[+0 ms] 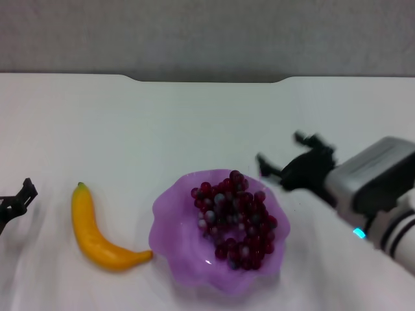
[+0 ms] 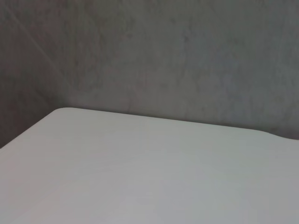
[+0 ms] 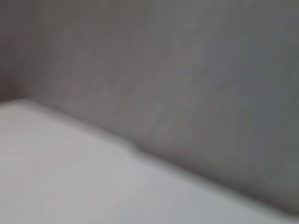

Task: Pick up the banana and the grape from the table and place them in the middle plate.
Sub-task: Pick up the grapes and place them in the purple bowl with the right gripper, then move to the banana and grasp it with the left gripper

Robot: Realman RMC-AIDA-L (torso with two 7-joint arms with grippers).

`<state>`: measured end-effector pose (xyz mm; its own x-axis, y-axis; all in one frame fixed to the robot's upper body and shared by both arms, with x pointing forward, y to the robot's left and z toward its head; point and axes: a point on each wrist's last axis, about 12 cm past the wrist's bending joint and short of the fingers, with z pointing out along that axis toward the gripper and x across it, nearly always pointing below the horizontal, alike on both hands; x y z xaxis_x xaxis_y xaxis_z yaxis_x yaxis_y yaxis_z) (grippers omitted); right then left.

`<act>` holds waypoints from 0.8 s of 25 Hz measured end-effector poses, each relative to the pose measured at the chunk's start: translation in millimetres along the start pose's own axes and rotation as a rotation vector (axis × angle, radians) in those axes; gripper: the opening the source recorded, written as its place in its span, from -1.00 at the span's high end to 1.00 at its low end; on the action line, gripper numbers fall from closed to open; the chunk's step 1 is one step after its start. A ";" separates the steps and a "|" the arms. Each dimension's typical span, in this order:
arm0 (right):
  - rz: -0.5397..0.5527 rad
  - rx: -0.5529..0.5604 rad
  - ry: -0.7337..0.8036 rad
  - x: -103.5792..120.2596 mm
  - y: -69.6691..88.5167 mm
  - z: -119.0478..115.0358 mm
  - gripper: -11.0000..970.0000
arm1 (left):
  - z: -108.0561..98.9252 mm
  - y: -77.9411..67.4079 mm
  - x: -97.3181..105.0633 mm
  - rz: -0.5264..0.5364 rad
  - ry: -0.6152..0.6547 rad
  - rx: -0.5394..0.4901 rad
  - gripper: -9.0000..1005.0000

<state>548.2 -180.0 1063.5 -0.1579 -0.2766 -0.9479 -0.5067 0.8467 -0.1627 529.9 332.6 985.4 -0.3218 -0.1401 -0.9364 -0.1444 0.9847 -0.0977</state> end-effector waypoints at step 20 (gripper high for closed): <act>0.405 0.249 -0.154 84.7 -84.9 -52.8 -0.86 | -2.0 -36.7 -7.2 -0.023 -0.064 0.153 -0.64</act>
<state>533.2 -299.3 1011.5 -0.1638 0.1511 -0.9749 -0.2101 0.9602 0.1841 535.6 297.3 996.4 -0.2590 -0.1604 -0.9525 -0.0054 0.9863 -0.1646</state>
